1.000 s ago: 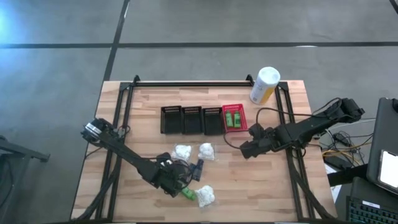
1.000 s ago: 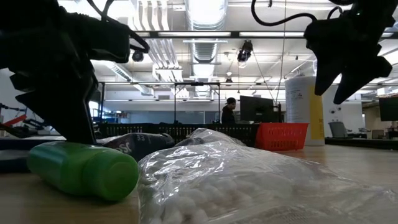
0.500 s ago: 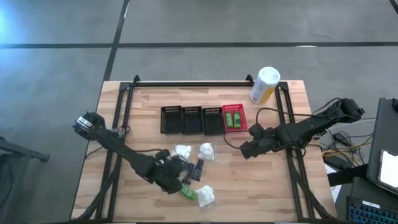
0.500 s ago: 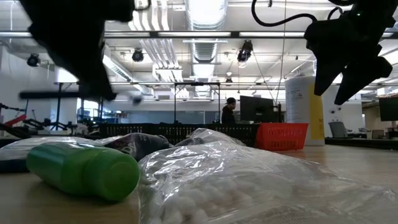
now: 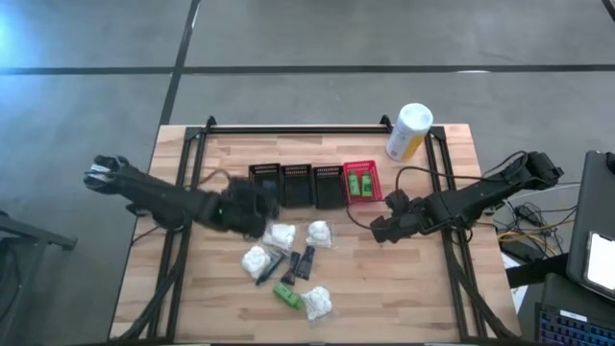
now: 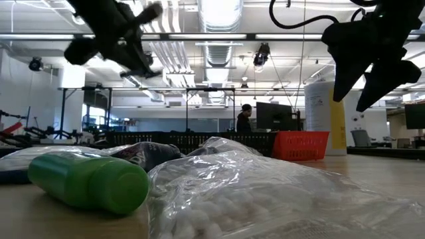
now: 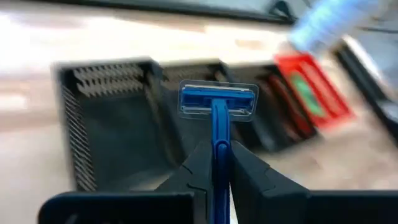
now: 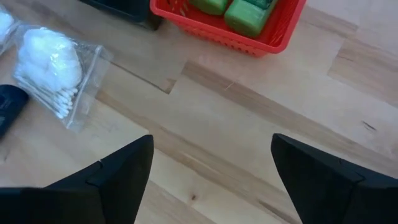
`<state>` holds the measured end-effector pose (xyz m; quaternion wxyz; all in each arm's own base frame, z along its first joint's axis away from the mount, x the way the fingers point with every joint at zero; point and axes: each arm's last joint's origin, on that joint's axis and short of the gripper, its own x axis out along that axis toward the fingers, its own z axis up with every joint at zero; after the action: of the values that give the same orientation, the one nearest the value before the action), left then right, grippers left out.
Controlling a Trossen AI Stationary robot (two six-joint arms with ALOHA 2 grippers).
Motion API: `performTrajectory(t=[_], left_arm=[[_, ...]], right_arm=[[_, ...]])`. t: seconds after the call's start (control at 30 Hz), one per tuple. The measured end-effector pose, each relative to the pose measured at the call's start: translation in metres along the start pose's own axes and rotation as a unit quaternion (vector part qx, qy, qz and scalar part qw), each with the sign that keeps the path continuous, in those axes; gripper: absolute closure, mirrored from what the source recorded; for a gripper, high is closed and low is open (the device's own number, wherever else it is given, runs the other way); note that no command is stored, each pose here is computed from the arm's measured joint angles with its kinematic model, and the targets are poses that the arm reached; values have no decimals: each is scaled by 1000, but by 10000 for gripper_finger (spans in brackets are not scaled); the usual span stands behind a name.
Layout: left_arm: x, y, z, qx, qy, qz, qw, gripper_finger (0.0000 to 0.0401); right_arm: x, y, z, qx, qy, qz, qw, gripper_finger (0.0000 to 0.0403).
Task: Pick & Place Travel size toiletries
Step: Put the blue razor into the left black bin
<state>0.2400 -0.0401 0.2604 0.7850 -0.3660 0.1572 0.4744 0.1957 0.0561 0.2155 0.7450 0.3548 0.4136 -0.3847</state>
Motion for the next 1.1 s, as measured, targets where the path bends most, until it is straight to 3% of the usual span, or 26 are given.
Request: performTrajectory(t=[0.1, 0.27, 0.43, 0.77, 1.1], left_arm=[[24, 12, 11, -6, 3, 32, 999, 366], [63, 25, 9, -12, 49, 20, 999, 366], [86, 50, 7, -28, 48, 74, 996, 366], [93, 61, 0, -37, 76, 69, 994, 354], [92, 54, 4, -29, 76, 53, 995, 352]], right_arm=[[0, 0, 0, 3, 0, 0, 1000, 89], [0, 0, 0, 15, 0, 0, 1000, 85], [0, 0, 0, 23, 0, 0, 1000, 71], [0, 0, 0, 23, -2, 0, 1000, 53], [0, 0, 0, 25, -2, 0, 1000, 78]])
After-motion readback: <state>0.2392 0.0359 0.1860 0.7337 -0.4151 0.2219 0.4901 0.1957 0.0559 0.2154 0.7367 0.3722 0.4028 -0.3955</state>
